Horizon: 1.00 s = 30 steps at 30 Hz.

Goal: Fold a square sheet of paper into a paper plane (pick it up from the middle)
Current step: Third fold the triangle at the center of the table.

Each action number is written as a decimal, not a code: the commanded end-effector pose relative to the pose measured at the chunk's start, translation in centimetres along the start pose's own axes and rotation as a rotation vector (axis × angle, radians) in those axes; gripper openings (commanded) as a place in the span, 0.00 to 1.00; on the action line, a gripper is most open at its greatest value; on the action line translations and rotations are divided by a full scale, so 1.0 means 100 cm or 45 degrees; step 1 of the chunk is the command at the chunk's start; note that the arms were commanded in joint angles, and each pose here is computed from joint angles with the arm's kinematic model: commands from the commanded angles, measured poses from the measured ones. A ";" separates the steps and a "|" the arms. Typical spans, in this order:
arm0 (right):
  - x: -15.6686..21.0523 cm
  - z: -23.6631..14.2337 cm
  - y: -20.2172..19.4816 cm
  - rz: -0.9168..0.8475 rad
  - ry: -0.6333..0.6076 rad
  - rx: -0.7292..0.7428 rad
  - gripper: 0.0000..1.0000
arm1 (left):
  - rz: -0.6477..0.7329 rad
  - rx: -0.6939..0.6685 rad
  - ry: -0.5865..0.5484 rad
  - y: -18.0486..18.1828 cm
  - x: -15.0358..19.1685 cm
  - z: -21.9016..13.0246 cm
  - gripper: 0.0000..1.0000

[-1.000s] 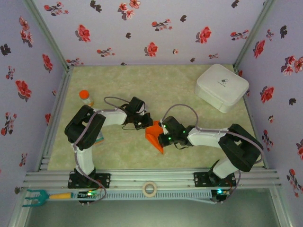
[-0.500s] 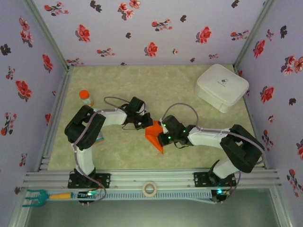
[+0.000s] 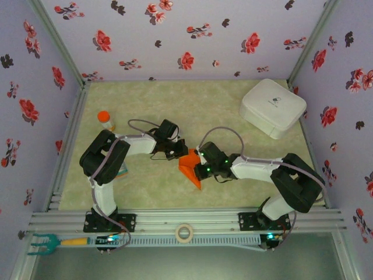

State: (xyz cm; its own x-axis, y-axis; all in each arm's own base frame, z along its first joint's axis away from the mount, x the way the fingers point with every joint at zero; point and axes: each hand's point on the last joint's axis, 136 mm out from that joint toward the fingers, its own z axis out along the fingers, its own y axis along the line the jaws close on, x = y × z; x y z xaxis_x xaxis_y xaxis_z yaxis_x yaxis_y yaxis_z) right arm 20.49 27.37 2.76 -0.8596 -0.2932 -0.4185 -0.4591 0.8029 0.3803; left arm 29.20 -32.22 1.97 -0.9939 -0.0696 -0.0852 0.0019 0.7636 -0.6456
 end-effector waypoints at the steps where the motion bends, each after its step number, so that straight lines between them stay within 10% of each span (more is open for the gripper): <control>1: -0.008 -0.001 -0.004 -0.025 -0.007 0.038 0.03 | 0.006 -0.026 0.007 0.005 0.001 -0.001 0.04; 30: -0.003 0.005 -0.008 -0.024 0.015 0.050 0.03 | -0.001 -0.017 0.010 0.005 0.001 0.000 0.04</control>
State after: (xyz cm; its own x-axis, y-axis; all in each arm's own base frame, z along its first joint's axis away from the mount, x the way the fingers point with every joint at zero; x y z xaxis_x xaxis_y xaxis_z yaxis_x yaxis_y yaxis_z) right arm 20.78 27.13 2.18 -0.8557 -0.3072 -0.4163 -0.4638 0.8122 0.3540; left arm 29.20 -32.23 1.98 -0.9939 -0.0695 -0.0853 0.0021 0.7633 -0.6460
